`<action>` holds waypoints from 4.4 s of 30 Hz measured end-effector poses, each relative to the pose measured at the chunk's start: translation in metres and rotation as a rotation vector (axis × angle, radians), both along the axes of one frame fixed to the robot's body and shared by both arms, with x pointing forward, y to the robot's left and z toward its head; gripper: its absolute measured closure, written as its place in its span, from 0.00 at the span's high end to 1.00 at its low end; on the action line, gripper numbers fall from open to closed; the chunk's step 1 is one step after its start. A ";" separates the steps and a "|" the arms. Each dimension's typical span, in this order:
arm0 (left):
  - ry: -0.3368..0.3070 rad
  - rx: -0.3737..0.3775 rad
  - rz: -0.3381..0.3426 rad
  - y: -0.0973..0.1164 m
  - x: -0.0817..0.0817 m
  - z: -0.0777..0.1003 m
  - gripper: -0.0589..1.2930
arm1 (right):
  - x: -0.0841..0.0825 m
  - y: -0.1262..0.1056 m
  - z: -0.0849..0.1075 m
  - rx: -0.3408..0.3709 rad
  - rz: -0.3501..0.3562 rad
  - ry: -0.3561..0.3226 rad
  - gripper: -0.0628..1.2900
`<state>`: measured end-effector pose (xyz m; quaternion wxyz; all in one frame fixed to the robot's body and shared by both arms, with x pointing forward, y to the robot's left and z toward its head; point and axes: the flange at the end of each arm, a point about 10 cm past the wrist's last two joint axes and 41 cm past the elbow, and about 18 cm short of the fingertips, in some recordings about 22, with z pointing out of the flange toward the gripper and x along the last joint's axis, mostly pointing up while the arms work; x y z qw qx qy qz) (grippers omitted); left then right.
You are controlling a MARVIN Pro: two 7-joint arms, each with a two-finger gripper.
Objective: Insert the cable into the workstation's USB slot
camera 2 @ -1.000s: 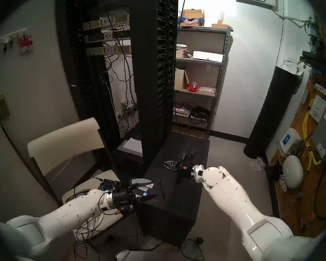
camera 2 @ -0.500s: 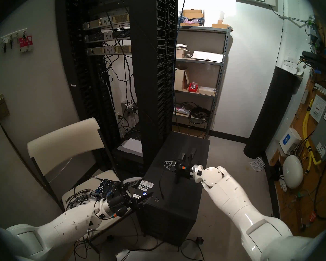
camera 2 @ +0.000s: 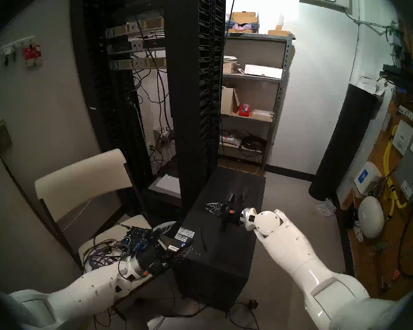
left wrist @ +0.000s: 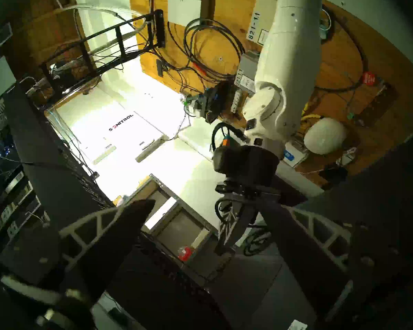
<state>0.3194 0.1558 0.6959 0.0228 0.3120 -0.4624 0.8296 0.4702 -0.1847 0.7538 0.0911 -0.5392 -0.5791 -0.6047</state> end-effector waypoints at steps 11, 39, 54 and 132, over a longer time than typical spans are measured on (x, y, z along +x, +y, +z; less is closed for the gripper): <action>0.038 -0.030 0.009 0.002 0.000 0.006 0.93 | 0.002 0.002 0.002 -0.004 0.001 -0.009 0.03; 0.156 -0.073 -0.005 0.009 0.000 0.017 0.93 | 0.003 0.004 0.002 -0.016 -0.002 -0.020 0.03; 0.234 -0.112 -0.033 0.003 -0.004 0.020 0.93 | 0.006 0.002 0.004 -0.018 -0.011 -0.030 0.03; 0.925 -0.224 0.023 -0.041 -0.016 -0.004 0.93 | 0.010 0.013 0.007 -0.021 -0.006 -0.052 0.03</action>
